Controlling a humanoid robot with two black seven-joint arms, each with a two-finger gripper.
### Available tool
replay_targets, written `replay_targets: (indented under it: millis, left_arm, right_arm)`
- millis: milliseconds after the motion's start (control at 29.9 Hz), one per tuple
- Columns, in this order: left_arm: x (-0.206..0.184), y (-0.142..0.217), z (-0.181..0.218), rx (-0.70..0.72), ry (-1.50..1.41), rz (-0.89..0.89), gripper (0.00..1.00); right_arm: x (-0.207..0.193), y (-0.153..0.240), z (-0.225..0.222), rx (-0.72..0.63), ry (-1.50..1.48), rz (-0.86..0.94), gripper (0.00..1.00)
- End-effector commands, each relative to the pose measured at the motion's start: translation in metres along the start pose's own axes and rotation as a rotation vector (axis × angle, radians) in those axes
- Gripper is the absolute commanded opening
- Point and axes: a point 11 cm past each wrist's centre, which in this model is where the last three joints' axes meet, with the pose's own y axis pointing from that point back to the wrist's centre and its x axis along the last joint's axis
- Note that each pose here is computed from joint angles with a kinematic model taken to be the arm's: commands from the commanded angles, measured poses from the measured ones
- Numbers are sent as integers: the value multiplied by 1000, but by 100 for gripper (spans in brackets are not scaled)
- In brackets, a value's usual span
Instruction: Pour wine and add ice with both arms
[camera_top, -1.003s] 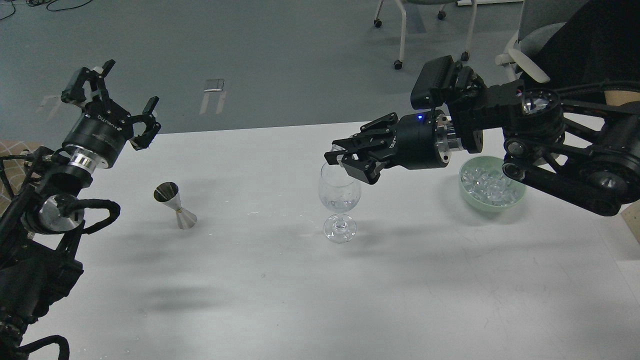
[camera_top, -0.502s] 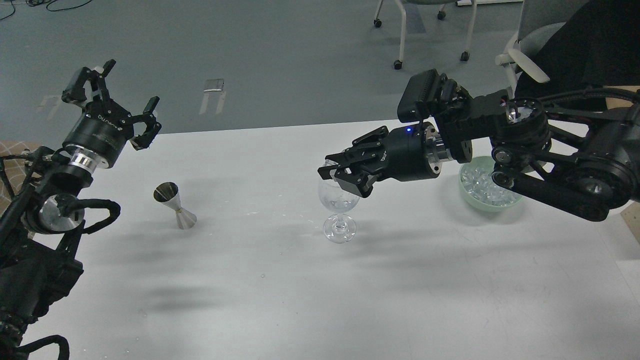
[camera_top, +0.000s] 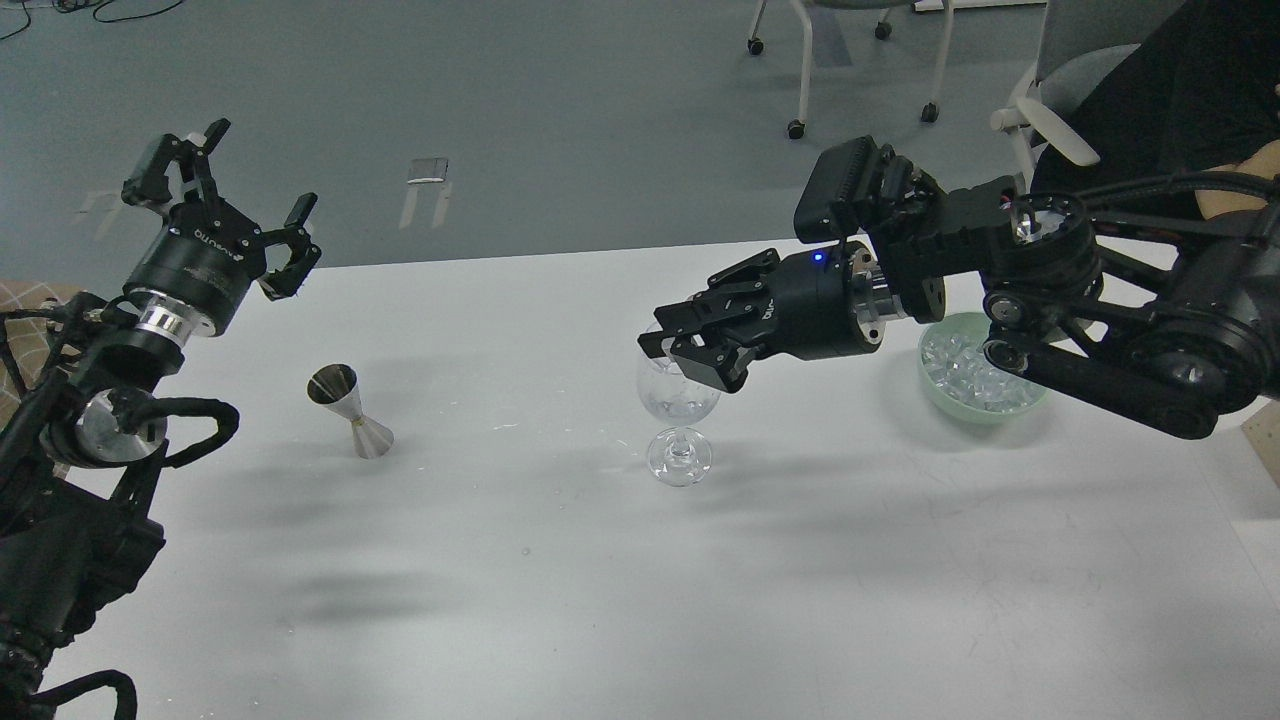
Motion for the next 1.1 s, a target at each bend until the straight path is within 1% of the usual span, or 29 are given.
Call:
replay_targets:
  millis: [0,134,234,301,334,368,502,569,669,702,769,903,970,1070]
  left_arm:
    - [0,0,0,0,1,-1,98]
    - [-1,-1,1,-2,-1,-3,98]
    - [-1,-1,1,-2,-1,-3,98]
    - [-1,-1,2,-5,-1,-3,98]
    - [-1,-1,2,-5,-1,-3,98]
    - [0,-1,1,-2,-1,-1,98]
    - [-1,-1,2,-2,-3,-3,98]
    - [0,-2,3,-2,-3,-2,98]
    - [1,-2,2,5,2,2,98]
    - [1,-2,2,8,3,2,98]
    - [3,-1,1,17,1,10,98]
    - [2,-5,4,19,-2,6,98]
    - [2,-7,3,31,-3,9,98]
    - [5,-12,4,47,2,22,98]
  right_arm:
    - [0,0,0,-1,0,0,46]
    - [2,0,0,0,3,4,48]
    - [9,1,0,-1,7,23,59]
    - [24,6,3,-7,3,82,82]
    - [38,12,8,-22,-7,135,96]
    - [50,20,16,-46,-19,182,97]
    - [74,40,43,-97,-121,309,99]
    - [92,52,66,-108,-272,440,100]
    - [104,70,95,-127,-432,594,100]
    - [106,74,101,-131,-471,634,100]
    - [108,79,123,-123,-629,774,100]
    - [107,79,140,-66,-826,922,100]
    - [101,72,144,-26,-932,985,100]
    - [80,56,144,44,-1096,1068,100]
